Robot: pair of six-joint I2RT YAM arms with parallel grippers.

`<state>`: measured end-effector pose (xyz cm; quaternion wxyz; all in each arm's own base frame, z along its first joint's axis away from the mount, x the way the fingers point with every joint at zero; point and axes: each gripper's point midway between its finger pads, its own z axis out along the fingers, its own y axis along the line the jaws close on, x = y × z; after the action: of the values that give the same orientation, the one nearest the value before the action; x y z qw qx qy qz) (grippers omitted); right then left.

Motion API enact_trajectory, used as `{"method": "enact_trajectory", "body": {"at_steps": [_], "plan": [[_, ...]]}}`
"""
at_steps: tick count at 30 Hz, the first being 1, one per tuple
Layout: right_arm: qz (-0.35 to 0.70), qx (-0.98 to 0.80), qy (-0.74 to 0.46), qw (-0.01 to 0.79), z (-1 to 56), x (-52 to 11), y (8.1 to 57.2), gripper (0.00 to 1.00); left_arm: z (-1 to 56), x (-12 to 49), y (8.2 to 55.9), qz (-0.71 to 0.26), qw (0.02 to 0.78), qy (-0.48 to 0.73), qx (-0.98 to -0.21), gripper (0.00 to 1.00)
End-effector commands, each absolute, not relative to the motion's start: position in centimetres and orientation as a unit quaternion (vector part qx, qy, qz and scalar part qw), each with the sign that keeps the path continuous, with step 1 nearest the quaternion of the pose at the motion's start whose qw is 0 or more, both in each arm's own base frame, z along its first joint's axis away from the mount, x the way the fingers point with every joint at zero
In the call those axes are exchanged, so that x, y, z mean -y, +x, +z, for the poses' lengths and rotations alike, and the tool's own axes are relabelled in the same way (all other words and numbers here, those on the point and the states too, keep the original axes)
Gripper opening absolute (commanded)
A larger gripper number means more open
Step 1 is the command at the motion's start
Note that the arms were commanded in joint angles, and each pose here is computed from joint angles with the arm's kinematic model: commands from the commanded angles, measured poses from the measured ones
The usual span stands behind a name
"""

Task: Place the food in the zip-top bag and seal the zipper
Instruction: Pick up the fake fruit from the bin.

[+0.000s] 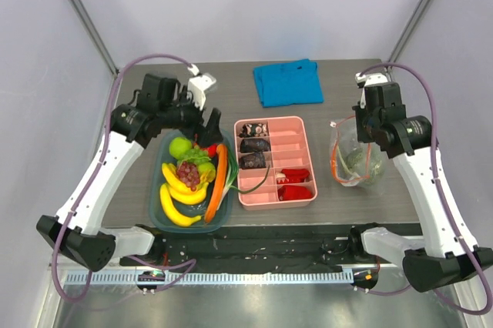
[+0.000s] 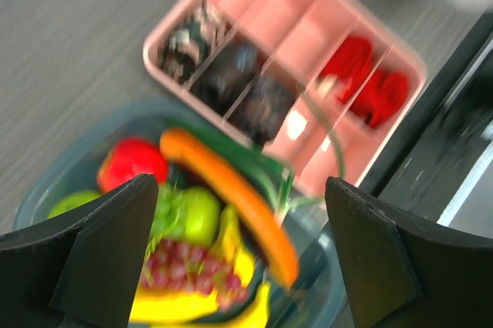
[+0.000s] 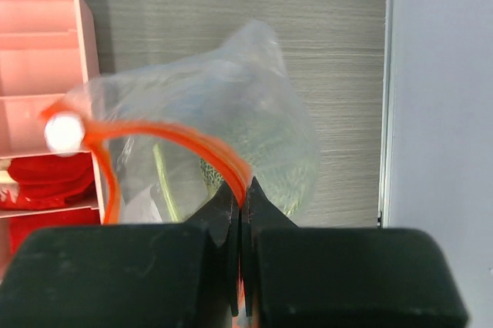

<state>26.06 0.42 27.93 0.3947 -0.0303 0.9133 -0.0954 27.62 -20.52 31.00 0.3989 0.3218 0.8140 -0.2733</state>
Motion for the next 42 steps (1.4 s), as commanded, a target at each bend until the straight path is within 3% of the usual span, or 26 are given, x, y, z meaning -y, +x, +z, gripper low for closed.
{"method": "enact_trajectory", "body": {"at_steps": [1, 15, 22, 28, 33, 35, 36, 42], "plan": [[-0.076, -0.920, -0.067, 0.378, 26.3, -1.3, 27.0, 0.01, 24.4, 15.9, 23.8, -0.181, 0.308, 0.408, -0.840, 0.90], [-0.022, -0.958, -0.069, 0.276, 20.0, -1.4, 28.0, 0.01, 17.0, 13.0, 22.1, -0.128, 0.202, 0.453, -0.859, 0.86], [0.034, -0.958, -0.080, 0.273, 20.7, -3.1, 27.8, 0.01, 16.7, 12.1, 25.8, -0.060, 0.247, 0.435, -0.864, 0.80], [0.045, -0.959, -0.086, 0.266, 20.9, -3.5, 27.2, 0.02, 15.2, 11.7, 28.9, -0.016, 0.233, 0.427, -0.873, 0.73], [0.037, -0.960, -0.089, 0.263, 20.7, -3.1, 26.8, 0.21, 12.7, 12.3, 29.9, -0.018, 0.205, 0.446, -0.871, 0.69], [0.040, -0.961, -0.090, 0.259, 20.4, -3.2, 26.5, 0.34, 12.4, 12.6, 30.1, -0.024, 0.202, 0.448, -0.870, 0.63], [0.042, -0.961, -0.090, 0.259, 20.5, -3.2, 26.5, 0.36, 12.1, 12.9, 29.9, -0.035, 0.193, 0.451, -0.870, 0.59], [0.038, -0.961, -0.086, 0.261, 20.5, -3.0, 26.3, 0.30, 12.6, 13.7, 29.1, -0.064, 0.189, 0.452, -0.869, 0.24]]}}
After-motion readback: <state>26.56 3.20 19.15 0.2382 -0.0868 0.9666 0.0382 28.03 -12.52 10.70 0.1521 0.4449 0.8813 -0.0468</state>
